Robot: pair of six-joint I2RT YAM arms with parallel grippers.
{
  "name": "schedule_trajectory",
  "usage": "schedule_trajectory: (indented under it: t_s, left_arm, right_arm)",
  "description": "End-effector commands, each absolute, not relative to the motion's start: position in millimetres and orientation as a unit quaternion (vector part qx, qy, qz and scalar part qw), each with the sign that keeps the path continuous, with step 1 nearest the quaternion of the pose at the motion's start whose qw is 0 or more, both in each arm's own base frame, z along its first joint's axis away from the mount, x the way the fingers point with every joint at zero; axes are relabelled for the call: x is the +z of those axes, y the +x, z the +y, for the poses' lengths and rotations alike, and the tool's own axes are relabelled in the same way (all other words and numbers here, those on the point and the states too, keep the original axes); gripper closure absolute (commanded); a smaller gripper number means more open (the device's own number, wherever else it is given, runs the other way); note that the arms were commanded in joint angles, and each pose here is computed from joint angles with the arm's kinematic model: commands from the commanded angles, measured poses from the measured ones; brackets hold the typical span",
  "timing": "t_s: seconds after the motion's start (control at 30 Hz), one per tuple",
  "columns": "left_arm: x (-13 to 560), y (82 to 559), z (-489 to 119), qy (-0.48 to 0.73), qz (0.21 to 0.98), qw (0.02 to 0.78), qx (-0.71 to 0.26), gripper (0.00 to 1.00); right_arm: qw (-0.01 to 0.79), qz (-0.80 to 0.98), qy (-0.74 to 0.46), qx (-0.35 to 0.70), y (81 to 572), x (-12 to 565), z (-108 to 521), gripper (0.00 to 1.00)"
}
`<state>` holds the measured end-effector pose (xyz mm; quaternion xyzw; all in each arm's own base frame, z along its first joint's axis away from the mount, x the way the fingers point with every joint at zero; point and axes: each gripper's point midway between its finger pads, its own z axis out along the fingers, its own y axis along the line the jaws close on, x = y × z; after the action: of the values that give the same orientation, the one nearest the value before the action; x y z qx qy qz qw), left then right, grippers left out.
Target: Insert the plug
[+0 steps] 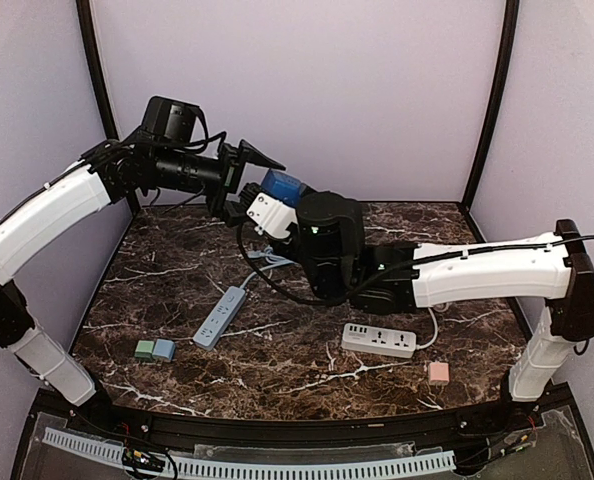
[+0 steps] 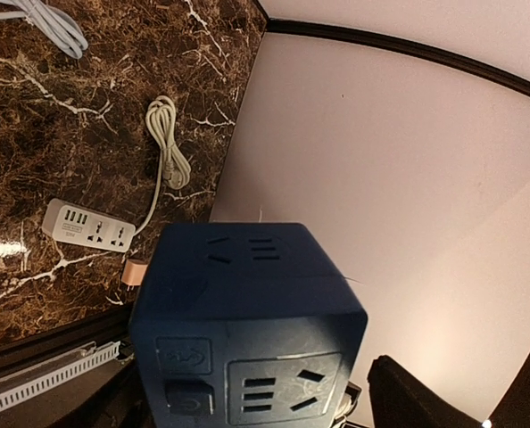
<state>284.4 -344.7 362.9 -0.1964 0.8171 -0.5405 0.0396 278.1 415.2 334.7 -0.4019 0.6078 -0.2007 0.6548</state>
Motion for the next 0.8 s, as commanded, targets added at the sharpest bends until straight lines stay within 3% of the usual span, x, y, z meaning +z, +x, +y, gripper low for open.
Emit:
schedule_trajectory:
  t_s: [0.0, 0.43, 0.67, 0.77]
  left_arm:
    - [355.3, 284.4, -348.1, -0.197, 0.821, 0.038, -0.535, 0.17]
    - [344.6, 284.9, -347.5, -0.198, 0.828, 0.037, -0.524, 0.31]
    - [341.2, 284.5, -348.4, -0.191, 0.831, 0.036, -0.521, 0.56]
    - [340.6, 283.6, -348.0, -0.189, 0.832, 0.036, -0.521, 0.64]
  right_arm:
    - [0.667, 0.606, -0.385, -0.199, 274.4, 348.8, 419.5, 0.68]
    - [0.665, 0.595, -0.402, -0.207, 268.0, 343.3, 424.6, 0.67]
    - [0.664, 0.594, -0.403, -0.21, 265.9, 341.4, 427.0, 0.65]
    - [0.665, 0.596, -0.397, -0.213, 265.7, 341.8, 425.0, 0.59]
